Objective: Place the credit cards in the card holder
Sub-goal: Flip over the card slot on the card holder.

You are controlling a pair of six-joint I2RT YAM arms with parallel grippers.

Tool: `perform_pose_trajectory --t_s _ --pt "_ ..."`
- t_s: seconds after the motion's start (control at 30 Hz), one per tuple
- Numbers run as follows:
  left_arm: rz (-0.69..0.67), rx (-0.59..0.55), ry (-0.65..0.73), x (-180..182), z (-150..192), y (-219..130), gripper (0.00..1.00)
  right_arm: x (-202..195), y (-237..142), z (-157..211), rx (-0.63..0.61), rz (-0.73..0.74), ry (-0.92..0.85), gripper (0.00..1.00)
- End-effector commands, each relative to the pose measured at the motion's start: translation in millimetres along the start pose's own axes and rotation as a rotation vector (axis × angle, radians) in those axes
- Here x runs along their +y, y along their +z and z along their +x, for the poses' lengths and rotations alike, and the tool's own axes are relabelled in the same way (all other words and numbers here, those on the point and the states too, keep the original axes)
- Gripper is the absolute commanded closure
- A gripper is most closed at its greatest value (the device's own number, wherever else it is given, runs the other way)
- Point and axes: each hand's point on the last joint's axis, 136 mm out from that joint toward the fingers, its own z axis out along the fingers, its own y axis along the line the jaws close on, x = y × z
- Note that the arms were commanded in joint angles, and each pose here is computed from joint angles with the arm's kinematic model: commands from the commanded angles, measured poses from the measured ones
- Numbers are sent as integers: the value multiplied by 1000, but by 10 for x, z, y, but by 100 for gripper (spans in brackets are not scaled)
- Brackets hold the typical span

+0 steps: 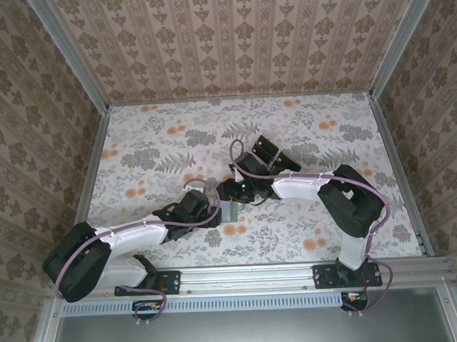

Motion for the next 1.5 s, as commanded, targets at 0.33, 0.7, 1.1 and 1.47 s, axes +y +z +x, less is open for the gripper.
perform_pose_trajectory --t_s 0.33,0.7,1.1,1.47 --pt "-22 -4 -14 100 57 -63 0 -220 196 148 51 99 -43 48" --pt "-1 -42 -31 83 -33 -179 0 -62 -36 33 24 143 -153 48" --pt "3 -49 -32 80 -51 -200 0 -70 -30 22 30 198 -202 48" --pt "1 -47 -31 90 -43 -199 0 -163 205 127 94 215 -203 48"
